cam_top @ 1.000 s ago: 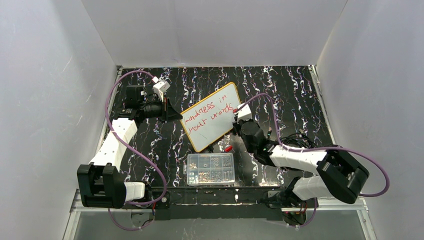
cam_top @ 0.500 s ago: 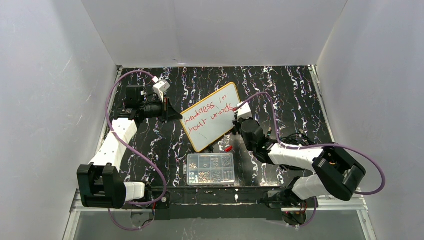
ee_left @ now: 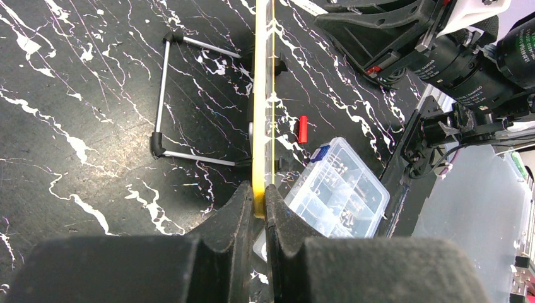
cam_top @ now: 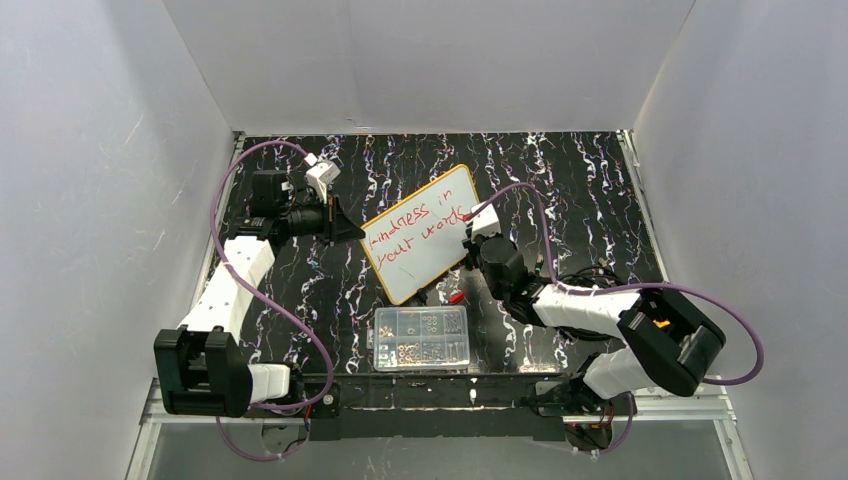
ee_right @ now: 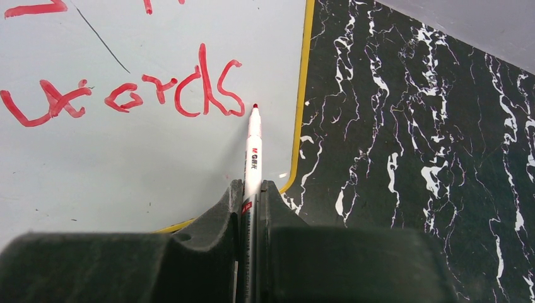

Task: Write a sentence on the whiteboard
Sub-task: Write a sentence on the whiteboard, then close the whiteboard marker at the center of the board.

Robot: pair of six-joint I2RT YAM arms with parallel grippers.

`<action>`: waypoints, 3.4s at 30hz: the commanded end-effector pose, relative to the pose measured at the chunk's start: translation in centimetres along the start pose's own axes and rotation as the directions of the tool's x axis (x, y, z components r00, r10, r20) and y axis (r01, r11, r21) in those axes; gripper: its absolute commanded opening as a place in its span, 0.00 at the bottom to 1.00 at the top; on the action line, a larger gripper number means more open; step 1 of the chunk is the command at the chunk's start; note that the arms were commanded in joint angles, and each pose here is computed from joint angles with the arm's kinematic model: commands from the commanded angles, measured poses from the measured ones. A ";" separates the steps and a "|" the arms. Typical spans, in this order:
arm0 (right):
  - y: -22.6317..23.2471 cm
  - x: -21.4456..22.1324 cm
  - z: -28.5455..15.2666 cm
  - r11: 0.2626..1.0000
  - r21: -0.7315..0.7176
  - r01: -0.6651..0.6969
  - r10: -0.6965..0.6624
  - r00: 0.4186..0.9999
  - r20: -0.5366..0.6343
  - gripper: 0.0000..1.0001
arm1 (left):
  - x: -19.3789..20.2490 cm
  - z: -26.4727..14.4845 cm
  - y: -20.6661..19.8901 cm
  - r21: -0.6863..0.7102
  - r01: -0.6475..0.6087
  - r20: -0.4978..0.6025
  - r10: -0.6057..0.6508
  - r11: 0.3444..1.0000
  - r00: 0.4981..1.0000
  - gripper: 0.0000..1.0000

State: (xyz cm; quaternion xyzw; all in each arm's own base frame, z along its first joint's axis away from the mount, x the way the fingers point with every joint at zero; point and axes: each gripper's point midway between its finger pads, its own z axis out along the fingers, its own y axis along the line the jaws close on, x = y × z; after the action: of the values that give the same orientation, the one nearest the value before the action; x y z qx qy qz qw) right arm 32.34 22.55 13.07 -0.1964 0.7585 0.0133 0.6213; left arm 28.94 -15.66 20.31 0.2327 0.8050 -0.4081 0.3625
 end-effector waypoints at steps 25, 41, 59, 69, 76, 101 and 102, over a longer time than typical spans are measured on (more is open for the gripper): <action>-1.2 -5.1 -8.5 0.963 -0.173 -0.204 0.182 0.974 -0.138 0.01 | -2.1 -3.5 0.1 -0.247 -0.142 0.125 0.177 0.958 0.976 0.72; 6.9 -9.7 -19.5 0.595 -0.650 -0.472 0.148 0.860 -0.489 0.01 | -1.9 -4.5 -14.1 0.040 -0.424 0.224 0.406 0.905 0.886 0.71; 11.4 -10.5 -23.5 0.259 -0.750 -0.609 -0.007 0.775 -0.631 0.01 | 10.3 1.9 -22.8 0.574 -0.343 -0.138 0.501 0.743 0.854 0.65; 11.7 -10.6 -23.6 0.235 -0.758 -0.608 -0.014 0.778 -0.628 0.01 | 11.6 2.7 -23.3 0.585 -0.338 -0.172 0.520 0.737 0.836 0.15; 10.9 -11.1 -22.4 0.314 -0.758 -0.571 0.071 0.811 -0.581 0.45 | 10.9 3.1 -23.6 0.528 -0.307 -0.110 0.423 0.792 0.899 0.00; 6.4 -15.5 -20.2 0.254 -0.709 -0.657 0.684 0.641 -0.349 0.40 | 7.9 5.1 -23.4 0.408 -0.184 -0.016 0.209 0.894 0.978 0.00; 6.4 -15.7 -20.1 0.250 -0.714 -0.654 0.691 0.637 -0.342 0.36 | 7.9 5.2 -23.3 0.407 -0.183 -0.018 0.208 0.895 0.978 0.00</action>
State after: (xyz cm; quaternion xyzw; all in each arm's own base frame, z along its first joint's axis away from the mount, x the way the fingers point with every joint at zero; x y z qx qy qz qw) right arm 12.70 27.88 28.20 -0.1323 0.7049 0.5929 0.3662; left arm 10.39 -32.13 22.71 0.3944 0.6948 -0.5125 0.3146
